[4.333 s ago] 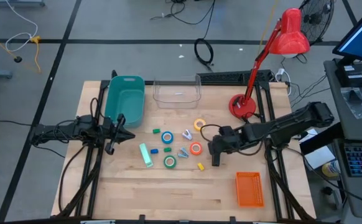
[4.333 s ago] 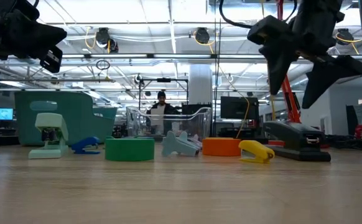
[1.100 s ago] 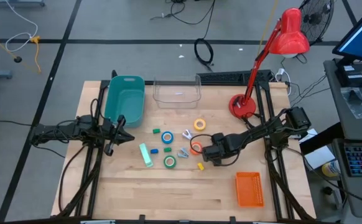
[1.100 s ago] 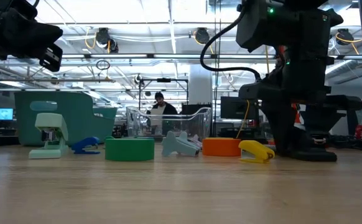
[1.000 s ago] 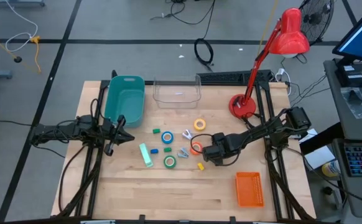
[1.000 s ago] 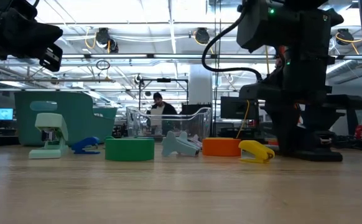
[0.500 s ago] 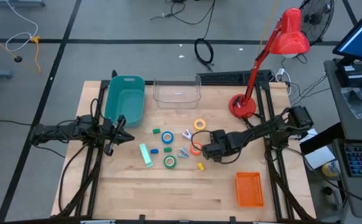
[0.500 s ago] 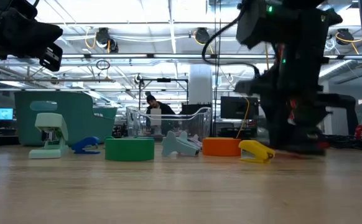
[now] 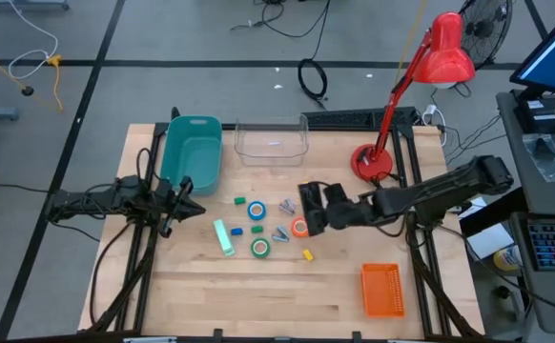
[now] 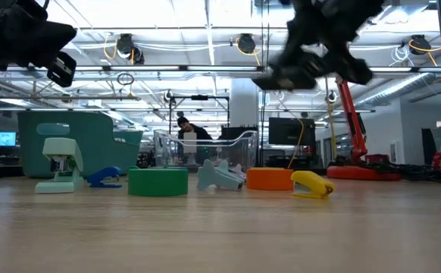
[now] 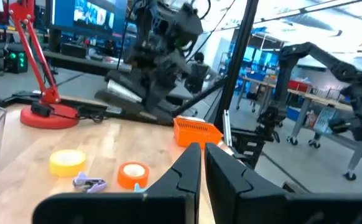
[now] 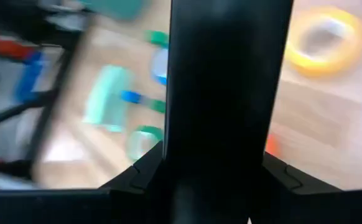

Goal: Pick and place Stapler, Stapler remover, tape
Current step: Put the black stapler into the green bin

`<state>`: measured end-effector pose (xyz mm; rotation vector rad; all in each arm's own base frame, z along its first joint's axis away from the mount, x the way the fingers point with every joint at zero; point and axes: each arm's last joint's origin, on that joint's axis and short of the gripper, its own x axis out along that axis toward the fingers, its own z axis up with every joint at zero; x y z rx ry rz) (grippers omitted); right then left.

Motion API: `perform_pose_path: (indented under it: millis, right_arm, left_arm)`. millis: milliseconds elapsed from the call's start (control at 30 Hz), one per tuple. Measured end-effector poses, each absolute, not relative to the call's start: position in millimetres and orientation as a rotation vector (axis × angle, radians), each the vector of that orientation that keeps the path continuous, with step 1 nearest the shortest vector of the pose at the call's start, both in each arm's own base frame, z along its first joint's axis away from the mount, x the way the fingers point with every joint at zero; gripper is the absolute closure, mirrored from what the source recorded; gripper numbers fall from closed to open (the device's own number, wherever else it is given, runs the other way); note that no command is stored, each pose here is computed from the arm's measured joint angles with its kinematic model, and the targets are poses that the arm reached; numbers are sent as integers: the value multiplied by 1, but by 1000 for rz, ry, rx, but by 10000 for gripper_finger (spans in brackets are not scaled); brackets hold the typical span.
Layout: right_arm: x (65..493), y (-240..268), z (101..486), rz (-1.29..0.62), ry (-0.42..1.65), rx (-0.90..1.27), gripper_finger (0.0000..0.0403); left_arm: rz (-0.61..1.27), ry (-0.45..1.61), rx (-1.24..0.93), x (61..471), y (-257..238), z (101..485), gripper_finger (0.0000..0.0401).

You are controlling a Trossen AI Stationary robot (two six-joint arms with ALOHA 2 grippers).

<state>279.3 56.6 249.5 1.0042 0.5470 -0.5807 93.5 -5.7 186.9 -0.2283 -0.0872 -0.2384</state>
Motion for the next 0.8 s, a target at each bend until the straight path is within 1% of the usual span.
perform_pose_path:
  millis: [100,233,367,600,700,800]
  right_arm:
    - [290,59,261,-457,441,963,255]
    - [304,57,267,-377,330,931,255]
    - [322,53,262,-313,258,914,255]
    - [357,39,248,-189,72,940,255]
    - [371,34,243,-166,43,949,255]
    - [390,34,245,-118,80,931,255]
  left_arm:
    - [-243,-130,-224,93,-6,191,377]
    - [-251,-168,-249,92,-6,195,377]
    - [-259,-174,-307,92,-6,196,377]
    - [-266,-190,-321,91,-6,198,377]
    - [-268,-186,-345,91,-6,198,377]
    - [-270,-190,-373,91,-6,199,377]
